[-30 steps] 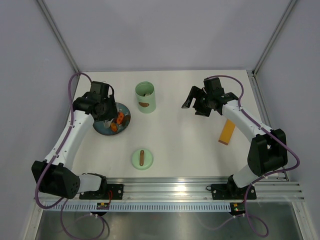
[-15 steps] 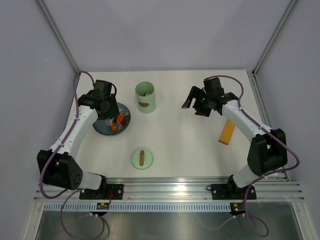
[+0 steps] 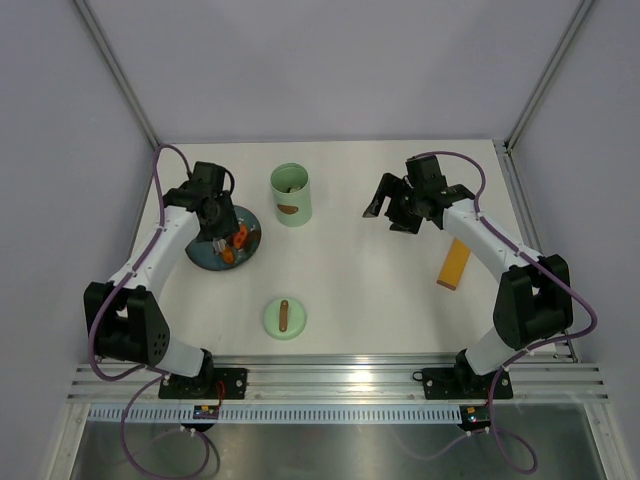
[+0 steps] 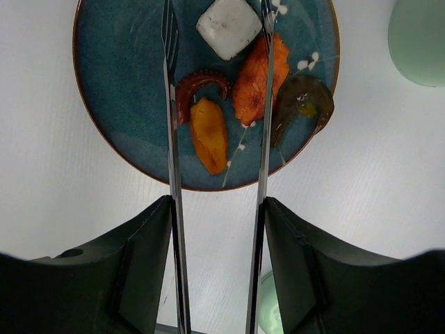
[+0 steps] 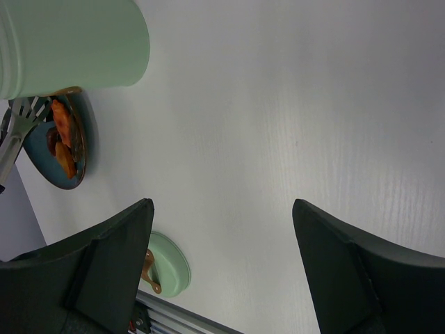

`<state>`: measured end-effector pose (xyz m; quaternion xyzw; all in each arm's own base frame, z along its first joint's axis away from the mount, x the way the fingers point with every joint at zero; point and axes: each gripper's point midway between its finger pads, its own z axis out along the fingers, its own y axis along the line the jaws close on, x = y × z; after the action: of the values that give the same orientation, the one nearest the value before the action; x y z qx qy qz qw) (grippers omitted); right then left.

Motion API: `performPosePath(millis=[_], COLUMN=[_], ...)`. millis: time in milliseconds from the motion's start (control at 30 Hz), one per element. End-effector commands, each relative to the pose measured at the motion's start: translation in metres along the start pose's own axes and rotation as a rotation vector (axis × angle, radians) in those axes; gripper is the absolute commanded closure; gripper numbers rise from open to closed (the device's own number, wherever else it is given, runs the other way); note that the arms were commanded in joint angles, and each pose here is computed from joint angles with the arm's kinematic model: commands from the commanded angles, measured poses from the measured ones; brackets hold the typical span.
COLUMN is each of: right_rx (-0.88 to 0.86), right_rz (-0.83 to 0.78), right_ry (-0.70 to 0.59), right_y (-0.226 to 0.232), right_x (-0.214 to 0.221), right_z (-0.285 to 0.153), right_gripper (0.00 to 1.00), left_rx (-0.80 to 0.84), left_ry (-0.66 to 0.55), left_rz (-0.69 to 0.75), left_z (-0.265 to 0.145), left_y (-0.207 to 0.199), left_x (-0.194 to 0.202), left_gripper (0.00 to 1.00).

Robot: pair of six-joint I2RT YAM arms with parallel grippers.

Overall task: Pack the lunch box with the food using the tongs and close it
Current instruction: Pick up the fake food from the plate.

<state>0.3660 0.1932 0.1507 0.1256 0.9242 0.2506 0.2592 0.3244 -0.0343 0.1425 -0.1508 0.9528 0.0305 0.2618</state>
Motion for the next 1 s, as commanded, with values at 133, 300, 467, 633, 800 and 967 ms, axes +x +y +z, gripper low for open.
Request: performPosePath(millis=[133, 300, 467, 633, 800, 967], right_rx=[-0.029, -0.027, -0.029, -0.027, -0.032, -0.037], right_rz=[-0.028, -0.030, -0.028, -0.030, -0.027, -0.028], right_ry=[-0.031, -0.029, -0.028, -0.035, -0.032, -0.036], right_y=[0.016, 0.015, 0.015, 0.015, 0.015, 0.017], right_x=[-0.012, -0.011, -0.011, -0.012, -0.010, -0.011], right_z=[-0.004, -0.004, -0.005, -0.007, -0.007, -0.009], right_gripper=[0.11, 0.11, 0.11, 0.11, 0.11, 0.11], left_rx=[0.051, 0.054, 0.058, 0.064, 0.043, 0.050], left_ry=[-0.021, -0.019, -0.022, -0.057, -0.130, -0.175], left_rz=[-0.071, -0.075, -0.080, -0.091, -0.102, -0.112], left_z=[0.014, 0.016, 0.017, 0.003, -0.018, -0.037], left_y=[-0.004, -0.003, -0.004, -0.003, 0.006, 0.009], left_x=[-0.009, -0.008, -0.009, -0.016, -0.030, -0.038], left_gripper=[0.45, 0.50, 0.51, 0.68, 0.84, 0.93])
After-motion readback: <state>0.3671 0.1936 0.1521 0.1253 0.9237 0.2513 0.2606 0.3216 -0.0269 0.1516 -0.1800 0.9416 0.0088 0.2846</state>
